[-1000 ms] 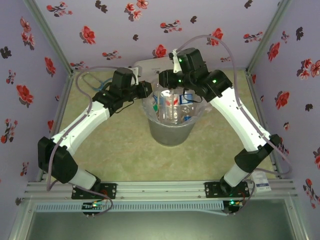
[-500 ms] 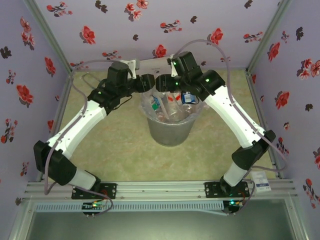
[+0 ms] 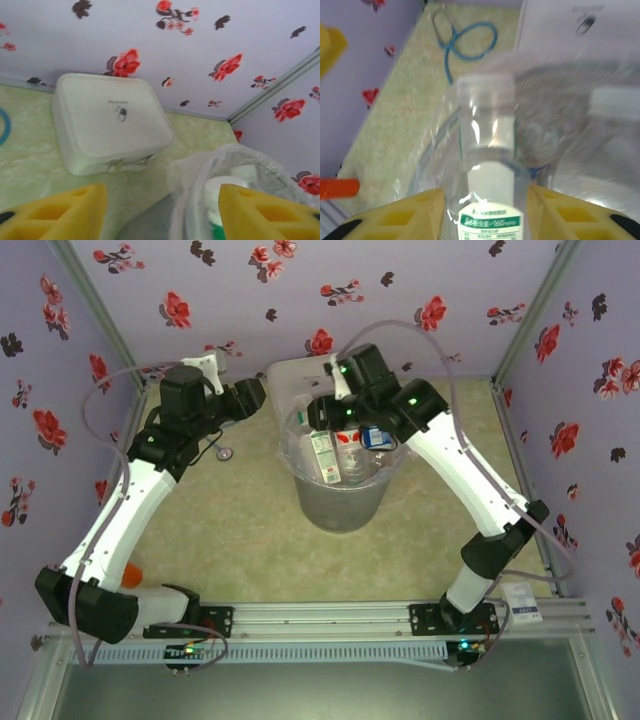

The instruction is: Put the plastic bottles in the bin

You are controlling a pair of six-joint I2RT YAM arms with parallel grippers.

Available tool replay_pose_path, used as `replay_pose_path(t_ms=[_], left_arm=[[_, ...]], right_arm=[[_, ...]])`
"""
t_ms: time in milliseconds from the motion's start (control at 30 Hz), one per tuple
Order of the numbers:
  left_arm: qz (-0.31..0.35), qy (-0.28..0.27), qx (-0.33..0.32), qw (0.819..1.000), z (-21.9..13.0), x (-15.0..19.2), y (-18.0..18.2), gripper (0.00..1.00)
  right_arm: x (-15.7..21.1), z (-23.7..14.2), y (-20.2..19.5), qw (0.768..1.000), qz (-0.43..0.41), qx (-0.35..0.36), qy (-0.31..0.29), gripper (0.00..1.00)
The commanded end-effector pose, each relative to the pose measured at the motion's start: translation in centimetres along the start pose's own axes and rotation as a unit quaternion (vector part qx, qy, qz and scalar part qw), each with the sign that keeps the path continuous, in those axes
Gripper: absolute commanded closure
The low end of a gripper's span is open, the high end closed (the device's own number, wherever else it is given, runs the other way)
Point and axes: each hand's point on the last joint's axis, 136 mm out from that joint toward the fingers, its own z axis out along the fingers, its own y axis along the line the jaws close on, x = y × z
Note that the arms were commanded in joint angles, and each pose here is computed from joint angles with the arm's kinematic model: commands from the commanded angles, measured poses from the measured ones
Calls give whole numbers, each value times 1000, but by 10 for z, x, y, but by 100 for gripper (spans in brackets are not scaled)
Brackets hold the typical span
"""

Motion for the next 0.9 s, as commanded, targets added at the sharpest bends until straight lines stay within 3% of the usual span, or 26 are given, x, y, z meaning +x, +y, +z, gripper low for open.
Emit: replay_pose_path(t_ms=[0, 200, 300, 400, 467, 567, 700, 767, 867], left_arm=[[1, 15, -40, 999, -8, 13, 29, 38], [14, 14, -96, 995, -27, 19, 63, 32], [31, 6, -140, 990, -40, 20, 87, 16], [44, 6, -193, 980, -48, 30, 120, 0], [48, 10, -244, 968, -52, 41, 152, 0], [68, 25, -313, 947, -54, 60, 191, 0], [96, 19, -375, 922, -50, 80, 230, 0], [99, 3, -403, 910, -48, 88, 250, 0], [86, -17, -426, 900, -46, 100, 273, 0]], right_arm=[[31, 19, 0, 999, 4, -5, 53, 55], [-21, -26, 12, 999, 1, -18, -49, 51], [-44, -59, -7, 993, 9, 10, -113, 38], [-45, -85, -52, 986, 40, 53, -150, 16], [-37, -105, -100, 975, 76, 109, -176, 0], [-10, -133, -175, 942, 103, 242, -209, 0], [29, -162, -249, 885, 141, 359, -261, 0], [56, -158, -283, 864, 166, 396, -263, 0], [92, -133, -315, 852, 182, 421, -251, 0]])
